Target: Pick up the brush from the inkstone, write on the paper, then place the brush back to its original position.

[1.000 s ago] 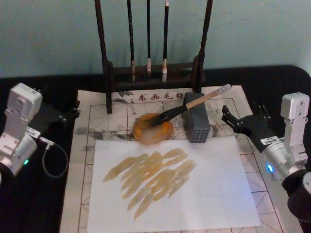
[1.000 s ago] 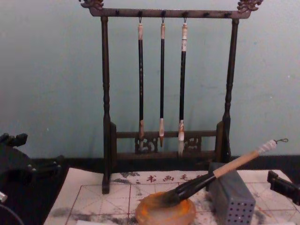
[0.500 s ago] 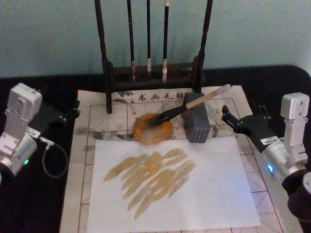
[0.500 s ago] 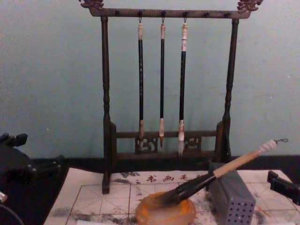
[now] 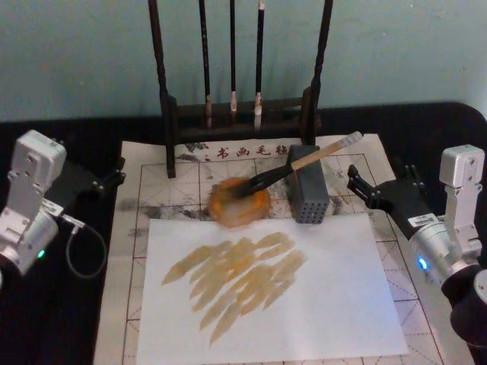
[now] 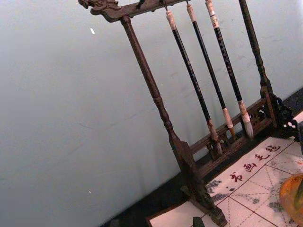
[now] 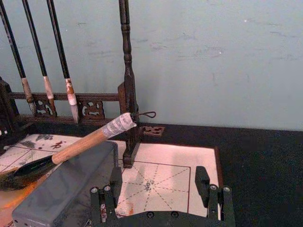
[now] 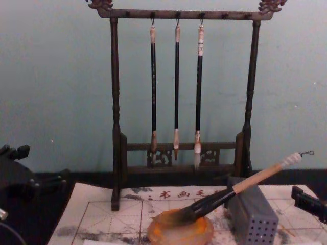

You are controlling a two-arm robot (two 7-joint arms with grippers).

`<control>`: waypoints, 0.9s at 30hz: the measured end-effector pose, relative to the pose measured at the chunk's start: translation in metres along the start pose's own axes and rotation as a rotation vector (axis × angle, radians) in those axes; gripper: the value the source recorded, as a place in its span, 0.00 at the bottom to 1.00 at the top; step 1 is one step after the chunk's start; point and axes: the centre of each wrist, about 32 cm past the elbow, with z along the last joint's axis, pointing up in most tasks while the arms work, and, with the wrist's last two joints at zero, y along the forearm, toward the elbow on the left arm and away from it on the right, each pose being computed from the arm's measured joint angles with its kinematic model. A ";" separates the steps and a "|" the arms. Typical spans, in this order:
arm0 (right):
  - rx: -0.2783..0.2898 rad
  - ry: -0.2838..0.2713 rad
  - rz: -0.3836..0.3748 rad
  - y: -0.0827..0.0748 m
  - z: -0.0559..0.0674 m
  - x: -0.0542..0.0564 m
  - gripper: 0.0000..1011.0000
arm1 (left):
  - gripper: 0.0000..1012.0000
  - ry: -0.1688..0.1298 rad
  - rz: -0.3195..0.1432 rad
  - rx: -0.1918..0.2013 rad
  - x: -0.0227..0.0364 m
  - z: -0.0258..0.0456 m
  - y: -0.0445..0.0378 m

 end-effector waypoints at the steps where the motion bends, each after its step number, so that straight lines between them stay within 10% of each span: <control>1: 0.000 0.000 0.000 0.000 0.000 0.000 0.99 | 0.99 0.000 0.000 0.000 0.0000 0.0000 0.0000; 27: 0.000 0.000 0.000 0.000 0.000 0.000 0.99 | 0.99 0.000 0.000 0.000 0.0000 0.0000 0.0000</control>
